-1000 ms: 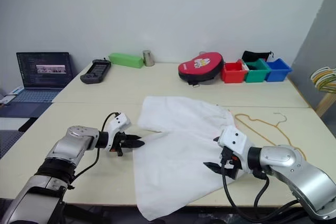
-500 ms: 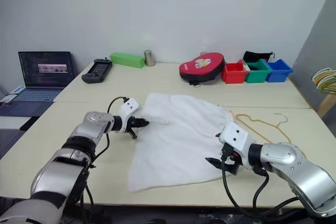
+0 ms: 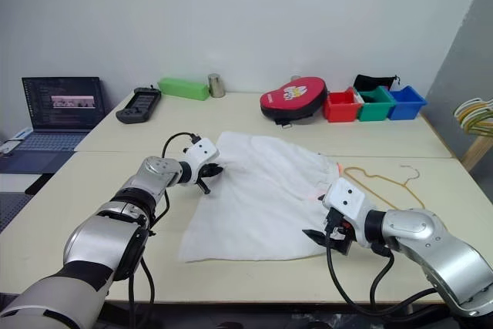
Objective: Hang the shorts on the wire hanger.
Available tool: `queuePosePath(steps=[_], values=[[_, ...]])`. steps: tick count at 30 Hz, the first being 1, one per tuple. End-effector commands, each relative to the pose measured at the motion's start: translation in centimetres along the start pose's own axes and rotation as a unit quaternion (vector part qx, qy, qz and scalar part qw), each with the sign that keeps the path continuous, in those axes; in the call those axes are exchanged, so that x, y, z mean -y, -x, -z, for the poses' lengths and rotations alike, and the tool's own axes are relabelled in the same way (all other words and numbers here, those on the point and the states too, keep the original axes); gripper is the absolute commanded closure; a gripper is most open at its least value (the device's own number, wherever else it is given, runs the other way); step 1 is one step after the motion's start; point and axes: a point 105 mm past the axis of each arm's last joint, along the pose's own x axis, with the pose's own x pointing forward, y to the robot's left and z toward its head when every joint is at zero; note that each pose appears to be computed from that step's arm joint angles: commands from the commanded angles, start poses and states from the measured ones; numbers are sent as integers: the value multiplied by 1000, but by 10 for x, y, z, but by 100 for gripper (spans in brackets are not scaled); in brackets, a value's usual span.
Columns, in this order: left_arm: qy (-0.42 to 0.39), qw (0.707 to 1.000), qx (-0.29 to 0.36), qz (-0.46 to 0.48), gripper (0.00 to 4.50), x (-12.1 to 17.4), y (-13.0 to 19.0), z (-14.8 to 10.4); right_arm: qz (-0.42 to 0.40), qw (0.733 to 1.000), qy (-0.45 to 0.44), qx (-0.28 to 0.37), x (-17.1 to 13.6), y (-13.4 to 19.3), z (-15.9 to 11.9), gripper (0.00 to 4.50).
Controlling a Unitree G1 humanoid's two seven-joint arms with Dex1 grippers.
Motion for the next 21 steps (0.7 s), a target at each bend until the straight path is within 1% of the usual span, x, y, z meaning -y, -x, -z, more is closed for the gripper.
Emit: queuePosePath(steps=[1, 3, 4, 5, 8, 10, 13, 17, 21], values=[[-12, 999, 32, 8, 305, -16, 21, -7, 18, 1000, 18, 10, 6, 4, -6, 20], [-11, 999, 47, 17, 266, -21, 31, -10, 18, 1000, 20, 8, 8, 5, -5, 20], [-8, 998, 55, 24, 239, -23, 37, -10, 19, 1000, 22, 6, 10, 5, -3, 20], [-9, 998, 60, 30, 231, -25, 44, -10, 18, 1000, 24, 4, 12, 5, -2, 20], [-28, 994, 66, 79, 154, -19, 68, -6, 10, 999, 38, -9, 18, 9, 4, 20], [-40, 991, 68, 109, 154, -8, 82, -4, 2, 998, 55, -25, 23, 12, 10, 20], [-65, 979, 72, 181, 154, 32, 101, 1, -18, 992, 103, -64, 32, 17, 26, 20], [-84, 970, 62, 221, 154, 71, 111, 14, -47, 984, 143, -94, 38, 20, 44, 20], [-81, 963, 65, 250, 154, 97, 119, 19, -67, 976, 173, -114, 43, 21, 55, 20]])
